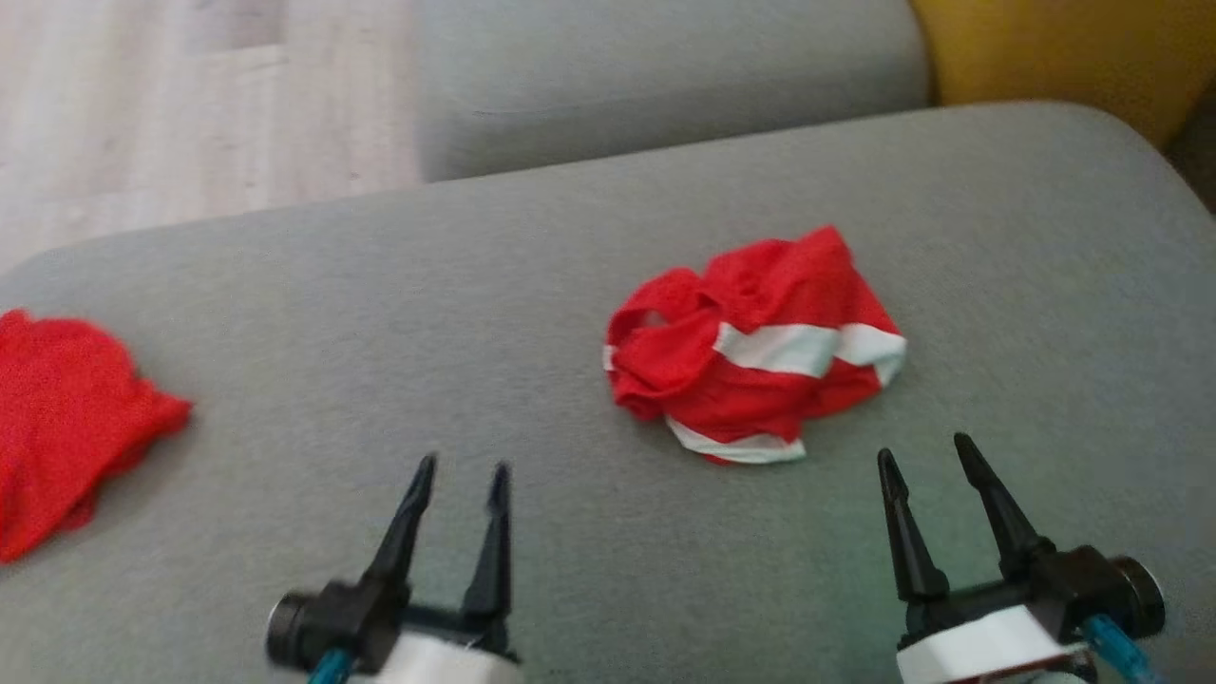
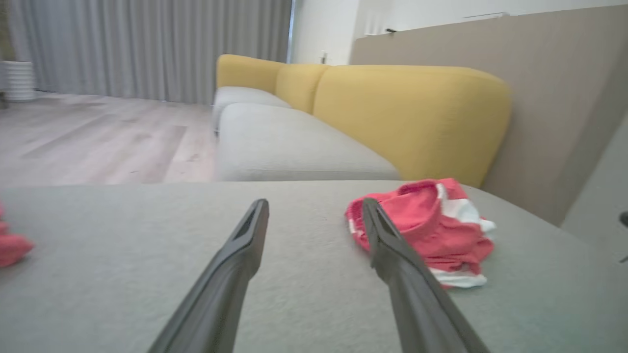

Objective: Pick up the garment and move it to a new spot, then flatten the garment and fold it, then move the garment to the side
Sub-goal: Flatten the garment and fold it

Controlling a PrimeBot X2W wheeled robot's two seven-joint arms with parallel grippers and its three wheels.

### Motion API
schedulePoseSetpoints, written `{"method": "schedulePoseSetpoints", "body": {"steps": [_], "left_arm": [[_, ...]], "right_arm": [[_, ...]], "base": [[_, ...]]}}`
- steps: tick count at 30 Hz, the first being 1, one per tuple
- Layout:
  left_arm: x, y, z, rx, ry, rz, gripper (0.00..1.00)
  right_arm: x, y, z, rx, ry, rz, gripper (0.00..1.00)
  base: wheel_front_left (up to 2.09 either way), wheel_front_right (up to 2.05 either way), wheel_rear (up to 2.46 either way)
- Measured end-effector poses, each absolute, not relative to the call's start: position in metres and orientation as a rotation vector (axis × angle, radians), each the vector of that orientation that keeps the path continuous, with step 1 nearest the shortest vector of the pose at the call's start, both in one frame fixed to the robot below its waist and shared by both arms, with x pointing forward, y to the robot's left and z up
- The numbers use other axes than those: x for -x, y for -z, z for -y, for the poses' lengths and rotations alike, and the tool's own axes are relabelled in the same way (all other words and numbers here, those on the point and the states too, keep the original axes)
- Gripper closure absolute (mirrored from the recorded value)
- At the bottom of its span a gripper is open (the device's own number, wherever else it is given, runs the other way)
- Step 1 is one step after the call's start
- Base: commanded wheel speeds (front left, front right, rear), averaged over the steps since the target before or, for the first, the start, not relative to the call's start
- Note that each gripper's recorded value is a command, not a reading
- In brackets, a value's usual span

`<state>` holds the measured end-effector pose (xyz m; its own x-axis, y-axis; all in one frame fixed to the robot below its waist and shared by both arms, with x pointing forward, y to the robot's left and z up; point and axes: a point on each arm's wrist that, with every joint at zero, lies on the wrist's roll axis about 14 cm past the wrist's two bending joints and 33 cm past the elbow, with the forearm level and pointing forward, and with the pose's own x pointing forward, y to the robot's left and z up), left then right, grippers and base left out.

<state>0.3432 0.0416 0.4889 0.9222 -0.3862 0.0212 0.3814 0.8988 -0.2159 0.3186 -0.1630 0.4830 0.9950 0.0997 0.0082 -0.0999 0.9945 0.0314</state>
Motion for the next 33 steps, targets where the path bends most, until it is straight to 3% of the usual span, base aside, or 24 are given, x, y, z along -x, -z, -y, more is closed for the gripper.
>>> {"method": "schedulePoseSetpoints", "body": {"steps": [13, 26, 27, 28, 29, 33], "left_arm": [[-0.385, -0.479, 0.088, 0.221, 0.837, -0.089, 0.0], [-0.405, -0.443, 0.137, 0.163, 0.964, -0.185, 0.0], [-0.406, -0.443, 0.139, 0.165, 0.97, -0.184, 0.14], [-0.407, -0.444, 0.141, 0.166, 0.973, -0.182, 0.61], [-0.408, -0.445, 0.142, 0.166, 0.976, -0.179, 1.0], [-0.408, -0.451, 0.146, 0.159, 0.99, -0.154, 1.0]], "right_arm": [[-0.31, -0.482, 0.216, -0.024, 0.088, -0.014, 0.0], [-0.3, -0.472, 0.244, -0.01, 0.194, -0.064, 0.0], [-0.3, -0.472, 0.246, -0.01, 0.199, -0.067, 0.0], [-0.299, -0.472, 0.246, -0.009, 0.201, -0.068, 0.0], [-0.299, -0.472, 0.247, -0.009, 0.203, -0.069, 0.0], [-0.299, -0.473, 0.248, -0.01, 0.207, -0.063, 0.0]], "base": [[0.0, 0.0, 0.0], [0.0, 0.0, 0.0], [0.0, 0.0, 0.0], [0.0, 0.0, 0.0], [0.0, 0.0, 0.0], [0.0, 0.0, 0.0]]}}
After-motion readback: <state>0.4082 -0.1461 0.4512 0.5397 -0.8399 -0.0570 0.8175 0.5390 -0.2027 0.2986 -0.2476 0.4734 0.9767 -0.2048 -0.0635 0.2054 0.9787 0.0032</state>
